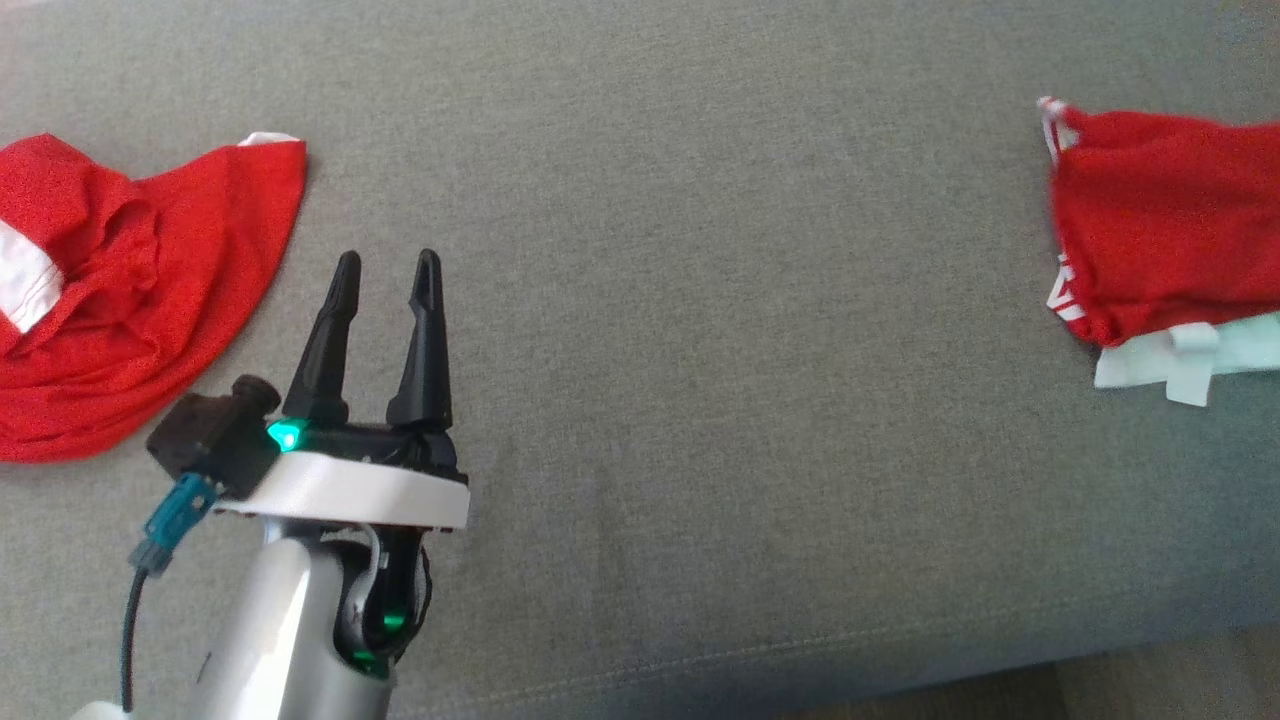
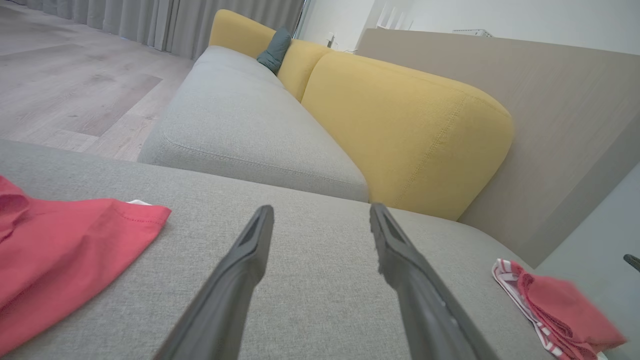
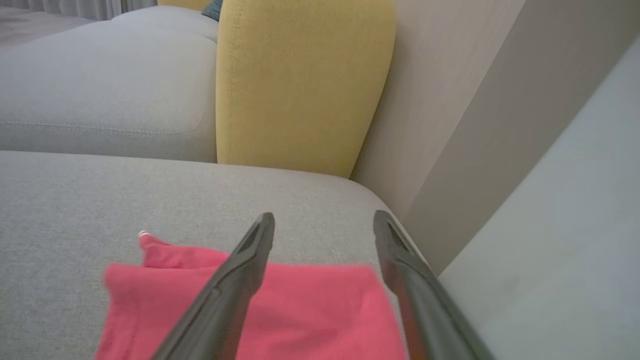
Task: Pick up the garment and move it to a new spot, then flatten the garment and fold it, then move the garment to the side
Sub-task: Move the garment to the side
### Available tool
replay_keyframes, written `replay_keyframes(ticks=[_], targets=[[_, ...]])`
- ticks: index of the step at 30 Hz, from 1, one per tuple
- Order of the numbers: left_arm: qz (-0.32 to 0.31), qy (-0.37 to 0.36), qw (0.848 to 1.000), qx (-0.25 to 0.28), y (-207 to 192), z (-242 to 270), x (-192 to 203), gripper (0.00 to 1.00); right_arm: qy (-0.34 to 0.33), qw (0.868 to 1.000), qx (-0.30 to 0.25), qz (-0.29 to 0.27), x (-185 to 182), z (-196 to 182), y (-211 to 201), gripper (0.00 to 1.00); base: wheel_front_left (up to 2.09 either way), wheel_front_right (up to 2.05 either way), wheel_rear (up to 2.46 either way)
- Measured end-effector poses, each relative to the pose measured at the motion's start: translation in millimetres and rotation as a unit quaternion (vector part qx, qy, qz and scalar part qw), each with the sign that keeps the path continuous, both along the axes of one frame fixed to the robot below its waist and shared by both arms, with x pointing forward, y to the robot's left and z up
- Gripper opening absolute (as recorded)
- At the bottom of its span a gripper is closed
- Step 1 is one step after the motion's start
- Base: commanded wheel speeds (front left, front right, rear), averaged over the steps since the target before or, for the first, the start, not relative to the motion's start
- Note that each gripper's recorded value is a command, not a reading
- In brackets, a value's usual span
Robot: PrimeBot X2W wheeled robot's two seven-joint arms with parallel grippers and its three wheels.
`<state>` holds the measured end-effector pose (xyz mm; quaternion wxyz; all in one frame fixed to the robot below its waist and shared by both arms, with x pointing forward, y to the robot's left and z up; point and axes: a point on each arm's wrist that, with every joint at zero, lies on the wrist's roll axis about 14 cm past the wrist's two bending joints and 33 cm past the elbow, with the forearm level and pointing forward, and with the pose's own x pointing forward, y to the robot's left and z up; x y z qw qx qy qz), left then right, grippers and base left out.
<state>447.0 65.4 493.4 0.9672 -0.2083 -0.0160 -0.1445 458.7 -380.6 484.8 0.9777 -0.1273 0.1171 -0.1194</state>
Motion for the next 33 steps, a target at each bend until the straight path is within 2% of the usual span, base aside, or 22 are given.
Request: replay_keyframes(ticks=[5, 8, 15, 20, 23, 28, 33], targets=[[0.0, -0.005, 1.0, -0.001, -0.3, 5.2, -2.0, 1.0, -0.037, 0.999, -0.001, 0.014, 7.9, 21.8, 9.6, 1.0, 0.0, 0.0, 0.0], [0.002, -0.011, 1.0, -0.004, 1.0, 11.4, -4.3, 1.0, -0.066, 0.997, 0.017, 0.027, 13.2, 32.9, 25.9, 1.0, 0.0, 0.0, 0.0], [0.022, -0.033, 0.999, -0.008, 13.9, 33.0, -14.4, 1.0, -0.136, 0.981, 0.083, 0.115, 22.9, 55.8, 116.3, 1.0, 0.0, 0.0, 0.0], [0.05, -0.038, 0.998, -0.008, 32.7, 40.8, -32.2, 1.0, -0.162, 0.96, 0.162, 0.159, 6.0, 52.7, 179.8, 1.0, 0.0, 0.0, 0.0], [0.061, -0.044, 0.997, -0.006, 41.0, 46.2, -43.5, 1.0, -0.162, 0.95, 0.186, 0.19, -9.1, 48.5, 214.2, 1.0, 0.0, 0.0, 0.0], [0.077, -0.051, 0.996, -0.004, 51.9, 51.9, -62.2, 1.0, -0.177, 0.941, 0.215, 0.192, -33.3, 47.8, 230.1, 1.0, 0.0, 0.0, 0.0], [0.082, -0.049, 0.995, 0.006, 55.4, 49.4, -78.1, 1.0, -0.166, 0.942, 0.214, 0.2, -54.5, 37.8, 238.8, 1.0, 0.0, 0.0, 0.0]])
